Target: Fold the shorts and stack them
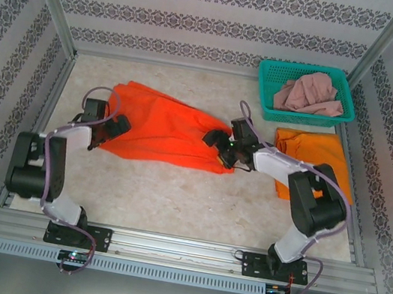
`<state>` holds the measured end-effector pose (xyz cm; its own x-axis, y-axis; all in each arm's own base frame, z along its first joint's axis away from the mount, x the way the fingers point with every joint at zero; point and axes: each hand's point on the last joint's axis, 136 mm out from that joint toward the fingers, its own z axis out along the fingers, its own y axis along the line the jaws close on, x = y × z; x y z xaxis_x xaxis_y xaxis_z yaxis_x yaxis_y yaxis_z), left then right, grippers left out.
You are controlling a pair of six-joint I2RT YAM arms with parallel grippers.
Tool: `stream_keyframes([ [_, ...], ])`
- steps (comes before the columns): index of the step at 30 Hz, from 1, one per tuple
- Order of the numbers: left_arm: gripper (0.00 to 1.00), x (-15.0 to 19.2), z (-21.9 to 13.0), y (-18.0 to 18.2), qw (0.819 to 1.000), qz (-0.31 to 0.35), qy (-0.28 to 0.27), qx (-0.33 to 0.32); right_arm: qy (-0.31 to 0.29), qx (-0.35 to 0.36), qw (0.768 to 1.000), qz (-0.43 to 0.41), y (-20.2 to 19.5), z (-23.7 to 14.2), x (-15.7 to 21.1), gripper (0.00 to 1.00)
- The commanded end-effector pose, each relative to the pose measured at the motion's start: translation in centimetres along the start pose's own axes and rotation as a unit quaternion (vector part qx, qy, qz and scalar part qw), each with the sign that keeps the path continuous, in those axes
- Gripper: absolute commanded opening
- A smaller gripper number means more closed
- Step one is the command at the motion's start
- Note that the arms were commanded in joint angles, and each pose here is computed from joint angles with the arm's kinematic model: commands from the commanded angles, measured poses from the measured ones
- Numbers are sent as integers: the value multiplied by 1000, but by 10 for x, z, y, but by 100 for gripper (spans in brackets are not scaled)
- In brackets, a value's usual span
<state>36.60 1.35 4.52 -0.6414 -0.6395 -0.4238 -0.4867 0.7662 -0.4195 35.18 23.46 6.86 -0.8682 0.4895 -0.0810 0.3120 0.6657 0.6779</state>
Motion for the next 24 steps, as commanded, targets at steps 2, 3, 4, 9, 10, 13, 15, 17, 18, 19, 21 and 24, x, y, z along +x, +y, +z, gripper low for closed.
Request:
stream_keyframes([
  [2, 100, -1, -41, -10, 999, -17, -21, 32, -35, -36, 997, -59, 31, -52, -8, 85],
  [3, 100, -5, -50, -16, 999, -17, -27, 44, -52, -46, 995, -67, 41, -62, -14, 85],
  [4, 100, -9, -57, -22, 998, -16, -33, 54, -64, -52, 994, -69, 47, -68, -21, 85],
  [9, 100, -22, -66, -51, 992, -26, -44, 114, -81, -61, 993, -64, 67, -66, -55, 84],
  [10, 100, -22, -62, -52, 992, -27, -41, 116, -76, -61, 993, -62, 69, -61, -59, 84],
  [13, 100, -18, -43, -48, 994, -33, -25, 105, -60, -54, 995, -52, 68, -38, -70, 84],
  [15, 100, -11, -27, -40, 995, -41, -10, 92, -56, -38, 997, -40, 57, -20, -80, 84],
  [17, 100, -3, -14, -27, 996, -47, 0, 70, -54, -14, 998, -27, 38, -6, -90, 84],
  [18, 100, 2, -8, -20, 997, -49, 5, 58, -52, -2, 998, -19, 26, 1, -93, 84],
  [19, 100, 8, -4, -13, 998, -51, 11, 45, -50, 8, 999, -11, 15, 7, -96, 84],
  [21, 100, 19, 3, 1, 998, -51, 22, 24, -45, 30, 999, 4, -8, 18, -99, 84],
  [24, 100, 32, 7, 17, 998, -52, 28, 1, -47, 55, 997, 13, -33, 22, -105, 84],
])
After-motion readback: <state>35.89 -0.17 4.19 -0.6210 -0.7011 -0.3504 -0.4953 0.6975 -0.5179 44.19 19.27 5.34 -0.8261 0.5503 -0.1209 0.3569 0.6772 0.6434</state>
